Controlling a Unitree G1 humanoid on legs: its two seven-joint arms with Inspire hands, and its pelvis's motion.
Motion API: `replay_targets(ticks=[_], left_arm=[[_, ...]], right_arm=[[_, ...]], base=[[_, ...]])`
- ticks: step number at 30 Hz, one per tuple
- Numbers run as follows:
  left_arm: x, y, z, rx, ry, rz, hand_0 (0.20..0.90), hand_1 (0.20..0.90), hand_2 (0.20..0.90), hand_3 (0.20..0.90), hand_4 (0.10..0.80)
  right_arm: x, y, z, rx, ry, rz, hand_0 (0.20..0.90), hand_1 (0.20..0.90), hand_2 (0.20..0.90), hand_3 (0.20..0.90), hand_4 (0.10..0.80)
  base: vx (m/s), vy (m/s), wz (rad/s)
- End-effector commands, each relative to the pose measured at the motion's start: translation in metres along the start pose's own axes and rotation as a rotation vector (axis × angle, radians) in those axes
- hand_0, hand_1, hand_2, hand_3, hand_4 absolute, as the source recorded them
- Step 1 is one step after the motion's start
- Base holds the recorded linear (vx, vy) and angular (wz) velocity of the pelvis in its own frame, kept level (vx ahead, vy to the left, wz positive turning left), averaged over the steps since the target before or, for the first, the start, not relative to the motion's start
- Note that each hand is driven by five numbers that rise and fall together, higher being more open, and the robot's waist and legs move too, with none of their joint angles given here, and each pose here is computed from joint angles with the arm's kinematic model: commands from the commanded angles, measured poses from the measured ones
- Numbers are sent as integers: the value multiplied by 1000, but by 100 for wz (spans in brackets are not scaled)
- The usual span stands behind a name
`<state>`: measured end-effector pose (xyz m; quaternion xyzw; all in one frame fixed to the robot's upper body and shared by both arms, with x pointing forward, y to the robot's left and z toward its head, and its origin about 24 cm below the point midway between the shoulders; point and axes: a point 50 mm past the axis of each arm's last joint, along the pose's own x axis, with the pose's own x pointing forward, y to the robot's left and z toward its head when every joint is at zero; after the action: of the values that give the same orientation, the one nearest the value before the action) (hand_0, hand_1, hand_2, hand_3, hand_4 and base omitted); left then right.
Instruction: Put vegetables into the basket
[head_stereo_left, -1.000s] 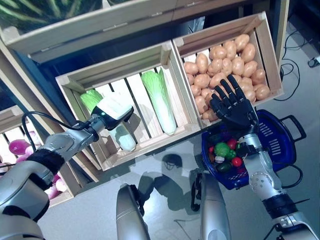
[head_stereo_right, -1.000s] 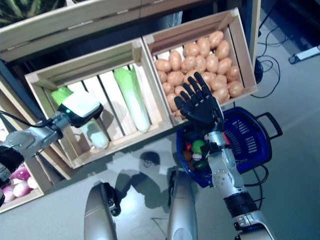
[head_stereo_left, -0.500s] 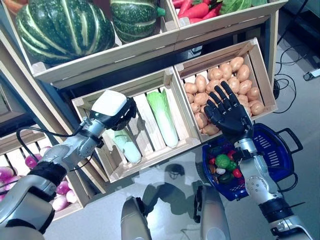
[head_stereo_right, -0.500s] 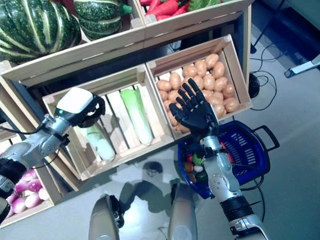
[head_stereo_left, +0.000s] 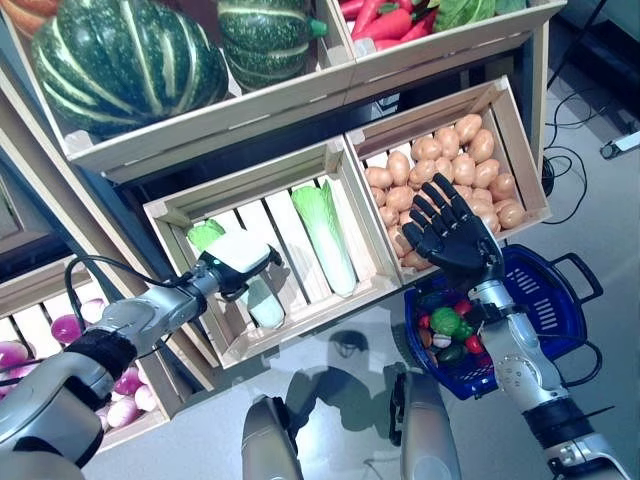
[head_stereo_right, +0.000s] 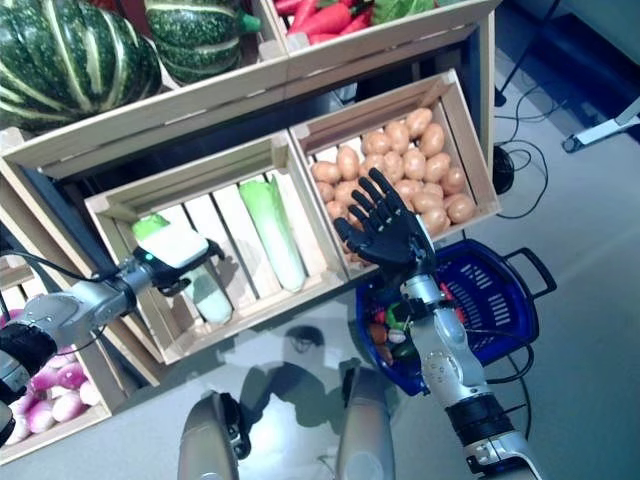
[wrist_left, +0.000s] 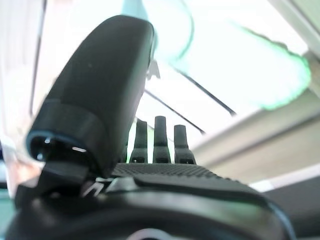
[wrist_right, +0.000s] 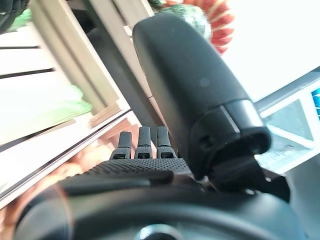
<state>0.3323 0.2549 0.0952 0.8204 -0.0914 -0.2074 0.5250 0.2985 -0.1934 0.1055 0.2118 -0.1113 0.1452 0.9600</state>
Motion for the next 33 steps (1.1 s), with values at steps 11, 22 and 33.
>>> replay_targets(ticks=[11,22,33], left_arm=[[-8,75,-58,184,186,233,900,900,900,900,800],[-5,88,-62,276,186,233,900,900,900,900,800],[-1,96,-67,306,212,182,900,900,900,900,800]], right_arm=[[19,16,53,9,-216,101,900,900,900,900,800],[22,13,60,-16,-254,94,900,900,900,900,800],[21,7,84,-47,-355,64,900,900,900,900,800]], base=[[-59,-37,3],[-14,6,3],[-47,12,5]])
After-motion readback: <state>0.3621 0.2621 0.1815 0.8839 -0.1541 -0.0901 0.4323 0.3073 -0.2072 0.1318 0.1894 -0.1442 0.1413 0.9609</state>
